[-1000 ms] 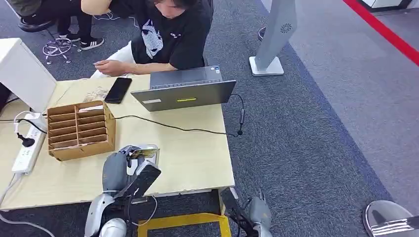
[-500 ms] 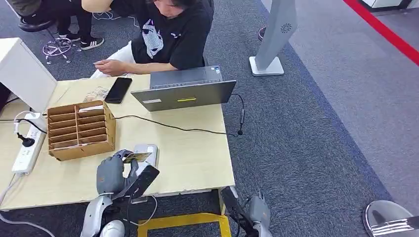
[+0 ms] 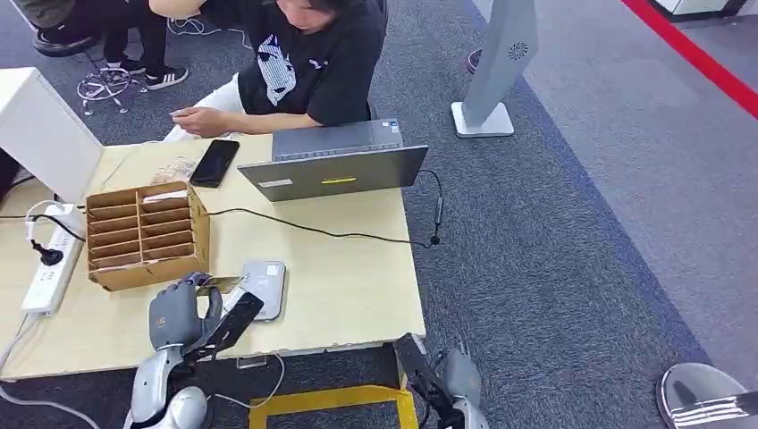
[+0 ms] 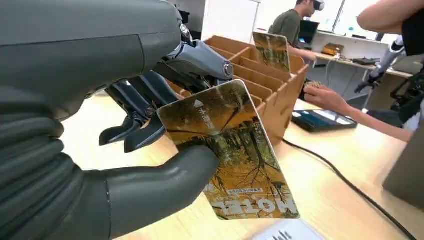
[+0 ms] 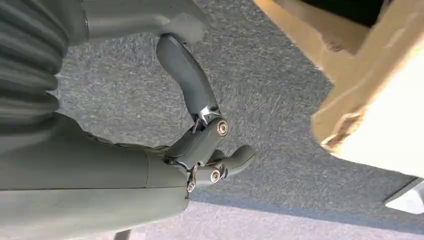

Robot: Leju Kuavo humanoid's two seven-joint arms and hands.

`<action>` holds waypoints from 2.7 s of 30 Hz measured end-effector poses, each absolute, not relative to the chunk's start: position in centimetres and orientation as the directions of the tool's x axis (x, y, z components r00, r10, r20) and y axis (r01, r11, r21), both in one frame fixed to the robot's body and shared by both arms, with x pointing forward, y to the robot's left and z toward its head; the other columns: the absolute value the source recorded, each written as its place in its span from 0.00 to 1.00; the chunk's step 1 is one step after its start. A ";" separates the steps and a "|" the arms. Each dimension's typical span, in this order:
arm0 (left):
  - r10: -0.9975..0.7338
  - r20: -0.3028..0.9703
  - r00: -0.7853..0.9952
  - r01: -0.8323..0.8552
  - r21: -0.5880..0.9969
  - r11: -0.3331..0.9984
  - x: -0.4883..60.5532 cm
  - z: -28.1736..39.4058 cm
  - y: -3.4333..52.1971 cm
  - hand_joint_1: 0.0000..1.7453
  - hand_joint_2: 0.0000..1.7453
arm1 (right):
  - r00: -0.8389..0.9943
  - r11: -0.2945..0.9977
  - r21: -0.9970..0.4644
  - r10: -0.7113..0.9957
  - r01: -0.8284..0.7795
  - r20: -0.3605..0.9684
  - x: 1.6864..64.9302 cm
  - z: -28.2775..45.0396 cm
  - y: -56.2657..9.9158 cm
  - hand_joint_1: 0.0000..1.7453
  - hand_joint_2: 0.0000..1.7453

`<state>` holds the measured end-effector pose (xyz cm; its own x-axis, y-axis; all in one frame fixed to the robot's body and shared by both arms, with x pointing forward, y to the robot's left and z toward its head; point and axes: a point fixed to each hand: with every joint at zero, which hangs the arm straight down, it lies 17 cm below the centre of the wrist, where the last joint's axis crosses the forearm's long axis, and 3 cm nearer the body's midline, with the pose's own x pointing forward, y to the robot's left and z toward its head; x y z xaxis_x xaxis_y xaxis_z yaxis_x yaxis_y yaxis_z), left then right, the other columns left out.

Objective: Pass the card to the sensor for recognition and then transmit it.

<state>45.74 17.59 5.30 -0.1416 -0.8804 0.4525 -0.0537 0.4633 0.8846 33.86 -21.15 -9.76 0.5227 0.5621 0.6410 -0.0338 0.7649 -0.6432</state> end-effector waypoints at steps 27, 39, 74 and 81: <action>-0.858 0.505 -0.088 0.035 0.863 0.504 44.7 1.3 15.7 1.00 1.00 | 0.506 0.780 -0.625 0.556 -0.042 0.660 34.1 -10.5 -20.5 0.00 1.00; -0.879 0.467 -0.096 -0.006 0.883 0.470 44.9 1.7 16.7 1.00 1.00 | 0.522 0.777 -0.629 0.553 -0.039 0.650 33.9 -10.7 -20.7 0.00 1.00; -0.992 0.083 0.096 -0.605 0.796 0.008 52.3 27.0 38.2 1.00 1.00 | 0.506 0.759 -0.651 0.571 -0.025 0.646 33.1 -10.6 -21.9 0.00 1.00; -0.994 0.063 0.090 -0.602 0.798 -0.003 52.5 26.7 37.3 0.14 1.00 | 0.512 0.760 -0.649 0.567 -0.025 0.645 33.2 -10.7 -22.0 0.00 1.00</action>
<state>52.55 37.32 26.72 0.0896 -0.9940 0.0634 -0.6024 -0.0034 0.7982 33.18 -21.96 -10.73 0.5120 0.5674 0.6450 -0.0249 0.7603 -0.6491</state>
